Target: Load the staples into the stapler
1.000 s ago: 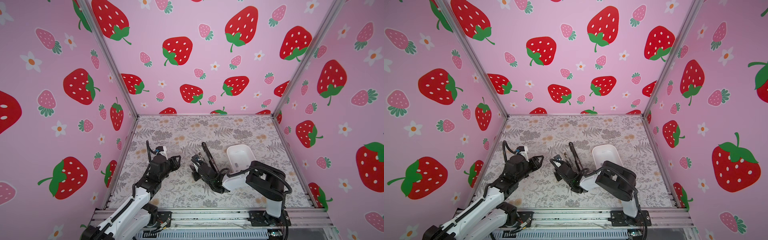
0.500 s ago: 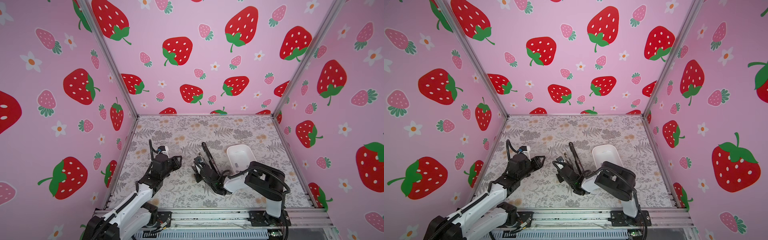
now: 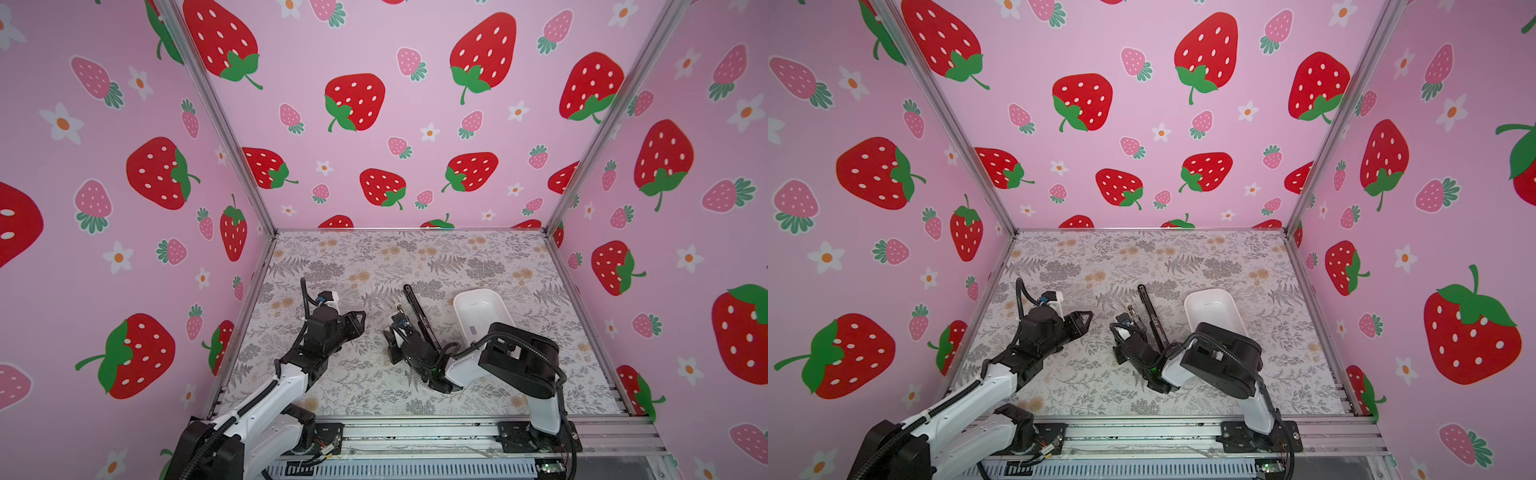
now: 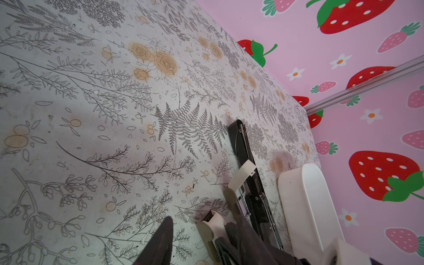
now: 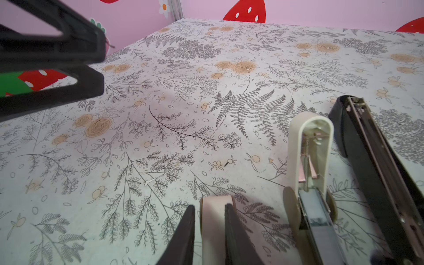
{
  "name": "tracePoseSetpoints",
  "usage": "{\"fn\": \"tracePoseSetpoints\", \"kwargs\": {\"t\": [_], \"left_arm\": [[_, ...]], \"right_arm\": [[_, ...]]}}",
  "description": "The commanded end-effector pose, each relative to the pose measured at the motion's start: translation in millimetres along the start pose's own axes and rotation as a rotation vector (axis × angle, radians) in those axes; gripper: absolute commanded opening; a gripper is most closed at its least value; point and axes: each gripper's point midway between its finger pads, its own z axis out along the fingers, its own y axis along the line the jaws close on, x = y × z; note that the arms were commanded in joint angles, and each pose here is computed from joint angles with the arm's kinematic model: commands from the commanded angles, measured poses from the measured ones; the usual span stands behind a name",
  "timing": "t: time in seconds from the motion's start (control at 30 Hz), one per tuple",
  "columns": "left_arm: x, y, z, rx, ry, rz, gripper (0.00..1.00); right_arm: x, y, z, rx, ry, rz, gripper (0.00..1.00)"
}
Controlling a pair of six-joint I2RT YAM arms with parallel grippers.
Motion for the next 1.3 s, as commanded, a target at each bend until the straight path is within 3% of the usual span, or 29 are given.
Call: {"fn": "tracePoseSetpoints", "kwargs": {"t": [0.0, 0.13, 0.23, 0.5, 0.77, 1.07, 1.27], "left_arm": [[-17, -15, -2, 0.039, -0.035, 0.004, 0.48], [-23, -22, -2, 0.048, -0.031, 0.033, 0.48], [-24, -32, 1, 0.08, 0.003, 0.056, 0.48], [-26, -40, 10, 0.098, 0.026, 0.058, 0.48], [-75, -81, 5, 0.156, -0.041, 0.078, 0.48], [-81, -103, 8, 0.224, -0.002, 0.124, 0.49], [-79, -97, 18, 0.203, 0.014, 0.121, 0.49]], "right_arm": [[12, -13, -11, 0.06, 0.103, -0.036, 0.32], [-36, -12, -23, 0.084, 0.031, -0.027, 0.41], [-47, -20, -33, 0.121, 0.017, -0.032, 0.47], [-28, -53, -54, 0.185, 0.048, -0.018, 0.51], [3, -70, -67, 0.187, 0.121, -0.004, 0.57], [15, -73, -56, 0.16, 0.171, 0.014, 0.63], [15, -79, -51, 0.179, 0.181, 0.012, 0.68]]}}
